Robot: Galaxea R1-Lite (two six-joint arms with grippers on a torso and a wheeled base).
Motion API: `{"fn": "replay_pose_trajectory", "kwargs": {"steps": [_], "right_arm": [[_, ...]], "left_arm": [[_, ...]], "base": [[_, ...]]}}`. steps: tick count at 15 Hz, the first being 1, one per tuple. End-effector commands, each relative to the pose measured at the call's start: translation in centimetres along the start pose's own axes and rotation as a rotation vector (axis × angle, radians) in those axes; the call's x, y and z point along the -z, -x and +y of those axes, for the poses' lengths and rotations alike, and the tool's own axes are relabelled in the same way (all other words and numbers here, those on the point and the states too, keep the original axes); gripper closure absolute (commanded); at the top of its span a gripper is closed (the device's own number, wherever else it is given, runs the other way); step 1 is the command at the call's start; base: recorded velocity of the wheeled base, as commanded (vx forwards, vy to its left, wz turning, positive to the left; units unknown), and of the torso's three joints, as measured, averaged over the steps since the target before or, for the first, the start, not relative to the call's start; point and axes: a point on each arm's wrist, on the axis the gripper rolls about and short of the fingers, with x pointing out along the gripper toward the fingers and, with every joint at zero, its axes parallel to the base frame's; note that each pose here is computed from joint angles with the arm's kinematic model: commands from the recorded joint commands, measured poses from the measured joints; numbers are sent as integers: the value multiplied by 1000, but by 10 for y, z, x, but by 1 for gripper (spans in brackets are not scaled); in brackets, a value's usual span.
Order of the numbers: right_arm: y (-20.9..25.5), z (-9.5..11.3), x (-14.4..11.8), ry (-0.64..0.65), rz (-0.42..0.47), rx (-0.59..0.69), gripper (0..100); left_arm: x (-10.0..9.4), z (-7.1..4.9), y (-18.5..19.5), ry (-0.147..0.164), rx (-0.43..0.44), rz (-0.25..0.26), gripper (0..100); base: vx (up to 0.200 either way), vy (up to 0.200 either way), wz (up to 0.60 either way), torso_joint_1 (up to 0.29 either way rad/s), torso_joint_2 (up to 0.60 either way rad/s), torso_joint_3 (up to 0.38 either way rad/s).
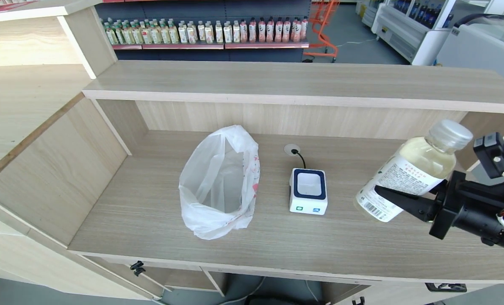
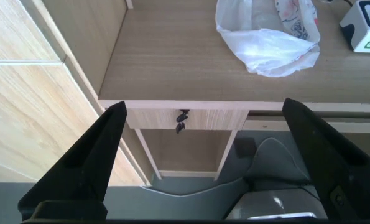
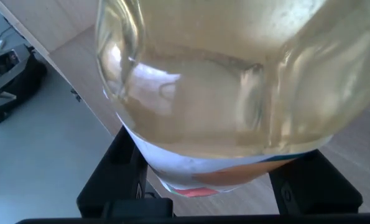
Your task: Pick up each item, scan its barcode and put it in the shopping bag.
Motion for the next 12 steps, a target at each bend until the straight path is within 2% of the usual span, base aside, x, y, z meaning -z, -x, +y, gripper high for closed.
{"fn": "replay_pose_trajectory", "kwargs": {"steps": [1,5,7,12], "right_arm": [[0,0,0,0,-1,-3,100],[-6,-4,-5,-89,11,-7,100],[-16,-12,-9,-95,15,-5,100],[-23,-17,-11,-97,17,-6,100]], "left_arm": [[0,0,0,0,1,1,0],[0,0,0,0,1,1,0],[0,0,0,0,1,1,0],[0,0,0,0,1,2,0]], "base": [[-200,200,0,27,17,-2],[-200,200,0,-4,0,2],[0,200,0,2,5,0],[0,0,0,0,0,0]]}}
